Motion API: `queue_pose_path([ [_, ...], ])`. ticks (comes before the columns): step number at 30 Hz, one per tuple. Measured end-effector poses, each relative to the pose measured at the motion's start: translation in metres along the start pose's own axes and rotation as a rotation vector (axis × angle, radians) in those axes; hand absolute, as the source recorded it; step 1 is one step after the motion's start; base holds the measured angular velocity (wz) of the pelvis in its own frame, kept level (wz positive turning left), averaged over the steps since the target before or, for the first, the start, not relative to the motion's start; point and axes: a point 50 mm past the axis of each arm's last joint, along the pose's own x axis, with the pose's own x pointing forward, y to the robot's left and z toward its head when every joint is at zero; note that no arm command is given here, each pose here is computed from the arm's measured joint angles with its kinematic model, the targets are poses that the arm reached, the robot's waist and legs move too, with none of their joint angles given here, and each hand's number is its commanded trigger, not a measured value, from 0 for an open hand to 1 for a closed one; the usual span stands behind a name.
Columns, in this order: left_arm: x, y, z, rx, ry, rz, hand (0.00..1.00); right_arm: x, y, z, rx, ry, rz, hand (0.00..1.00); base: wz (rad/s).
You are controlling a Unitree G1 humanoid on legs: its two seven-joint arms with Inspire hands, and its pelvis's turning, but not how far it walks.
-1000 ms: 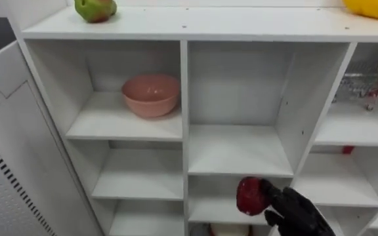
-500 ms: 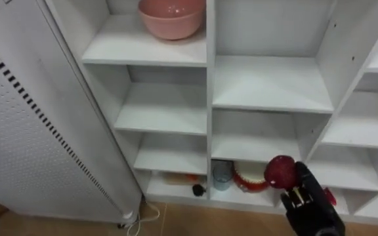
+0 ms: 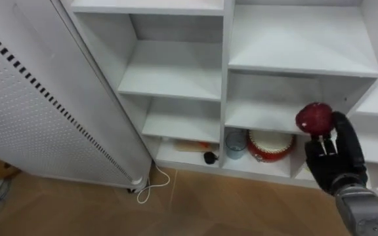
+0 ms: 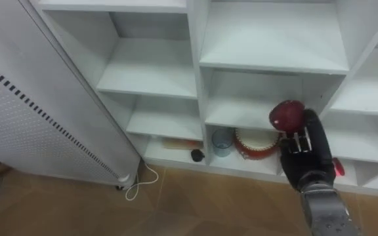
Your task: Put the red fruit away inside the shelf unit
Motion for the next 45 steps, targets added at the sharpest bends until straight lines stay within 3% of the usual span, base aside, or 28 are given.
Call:
queue_pose_path([
  [11, -0.005, 0.001, -0.002, 0.024, -0.034, 0.005, 0.0, 0.004, 0.021, 0.014, 0.018, -0.051, 0.0, 1.0, 0.04],
  [12, -0.005, 0.002, -0.004, 0.031, -0.035, 0.007, 0.0, 0.004, 0.023, 0.014, 0.019, -0.051, 0.004, 0.36, 0.03],
  [13, -0.006, 0.002, -0.005, 0.035, -0.034, 0.007, 0.0, 0.004, 0.024, 0.014, 0.02, -0.051, 0.005, 0.0, 0.0],
  [23, -0.009, 0.0, -0.014, 0.085, -0.016, 0.014, 0.0, 0.006, 0.041, 0.014, 0.038, -0.052, 0.01, 0.0, 0.02],
  [45, -0.014, -0.001, -0.03, 0.103, 0.021, 0.005, 0.0, 0.006, 0.046, 0.021, 0.091, -0.1, -0.03, 0.0, 0.0],
])
